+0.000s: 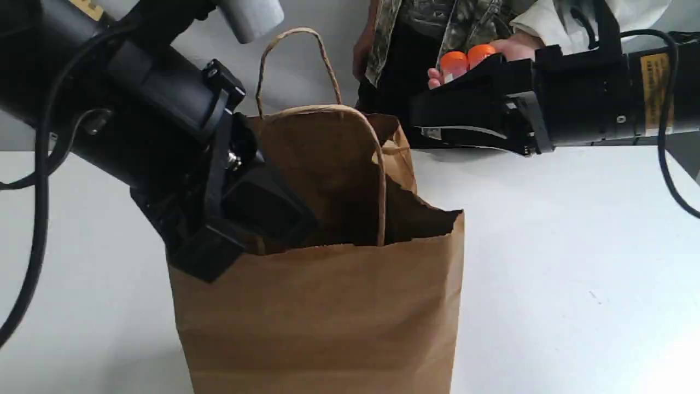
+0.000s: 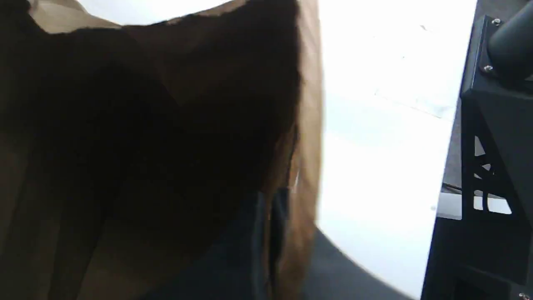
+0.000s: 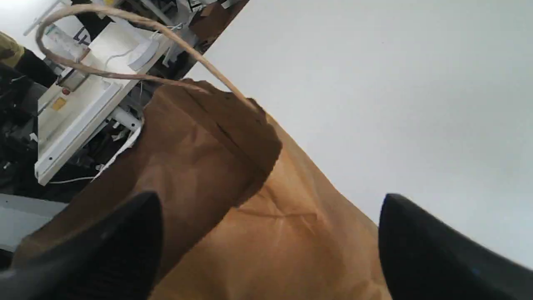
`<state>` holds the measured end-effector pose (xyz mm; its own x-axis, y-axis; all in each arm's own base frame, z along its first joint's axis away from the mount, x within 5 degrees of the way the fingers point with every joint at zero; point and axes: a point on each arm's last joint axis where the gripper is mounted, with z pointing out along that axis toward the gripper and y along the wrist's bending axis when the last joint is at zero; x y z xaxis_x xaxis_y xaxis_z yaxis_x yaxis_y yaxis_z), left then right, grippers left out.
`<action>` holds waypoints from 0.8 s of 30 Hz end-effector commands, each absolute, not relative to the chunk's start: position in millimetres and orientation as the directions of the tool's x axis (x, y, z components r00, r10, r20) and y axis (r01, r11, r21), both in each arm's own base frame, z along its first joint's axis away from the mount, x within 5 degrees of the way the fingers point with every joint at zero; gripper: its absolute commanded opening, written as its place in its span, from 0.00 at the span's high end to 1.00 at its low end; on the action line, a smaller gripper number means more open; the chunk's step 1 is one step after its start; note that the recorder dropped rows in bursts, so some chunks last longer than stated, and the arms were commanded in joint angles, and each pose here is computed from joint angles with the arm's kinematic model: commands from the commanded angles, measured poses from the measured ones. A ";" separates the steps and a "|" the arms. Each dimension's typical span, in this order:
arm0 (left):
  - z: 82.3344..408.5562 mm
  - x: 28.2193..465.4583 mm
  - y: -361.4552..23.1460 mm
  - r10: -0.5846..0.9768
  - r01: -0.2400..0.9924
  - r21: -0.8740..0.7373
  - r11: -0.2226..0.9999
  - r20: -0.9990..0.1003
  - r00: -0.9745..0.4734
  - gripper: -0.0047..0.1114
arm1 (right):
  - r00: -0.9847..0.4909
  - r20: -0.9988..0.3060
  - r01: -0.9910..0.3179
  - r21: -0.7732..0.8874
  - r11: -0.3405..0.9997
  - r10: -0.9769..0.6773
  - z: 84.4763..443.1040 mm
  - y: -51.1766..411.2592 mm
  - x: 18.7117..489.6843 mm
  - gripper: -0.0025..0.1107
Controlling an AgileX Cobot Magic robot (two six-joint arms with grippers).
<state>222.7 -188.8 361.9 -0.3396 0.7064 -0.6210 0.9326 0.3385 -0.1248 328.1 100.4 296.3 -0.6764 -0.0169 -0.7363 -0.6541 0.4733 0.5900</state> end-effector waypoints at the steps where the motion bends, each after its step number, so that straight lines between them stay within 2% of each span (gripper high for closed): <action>1: 364.3 220.7 -189.4 0.693 0.933 -0.124 0.338 -0.637 -0.336 0.96 | -0.642 -0.764 -0.705 0.556 0.439 -0.063 296.4 117.5 330.2 0.35; 9: 364.4 221.0 -189.5 0.692 0.933 -0.121 0.338 -0.640 -0.334 0.96 | -0.693 -0.721 -0.642 0.607 0.468 -0.017 290.6 134.5 362.6 0.35; 13: 364.4 221.0 -189.5 0.699 0.939 -0.109 0.325 -0.642 -0.316 0.96 | -0.722 -0.691 -0.621 0.633 0.462 -0.024 276.0 136.3 369.9 0.35; 20: 365.1 222.5 -190.0 0.692 0.940 -0.094 0.328 -0.653 -0.307 0.96 | -0.750 -0.652 -0.640 0.674 0.370 -0.109 251.7 151.0 367.7 0.36; 22: 363.9 223.4 -190.5 0.694 0.940 -0.097 0.329 -0.650 -0.309 0.96 | -0.736 -0.665 -0.658 0.660 0.362 -0.125 250.7 155.2 366.4 0.45; 24: 361.8 224.8 -191.4 0.696 0.939 -0.101 0.329 -0.646 -0.313 0.96 | -0.736 -0.665 -0.659 0.662 0.358 -0.126 250.9 155.3 366.0 0.67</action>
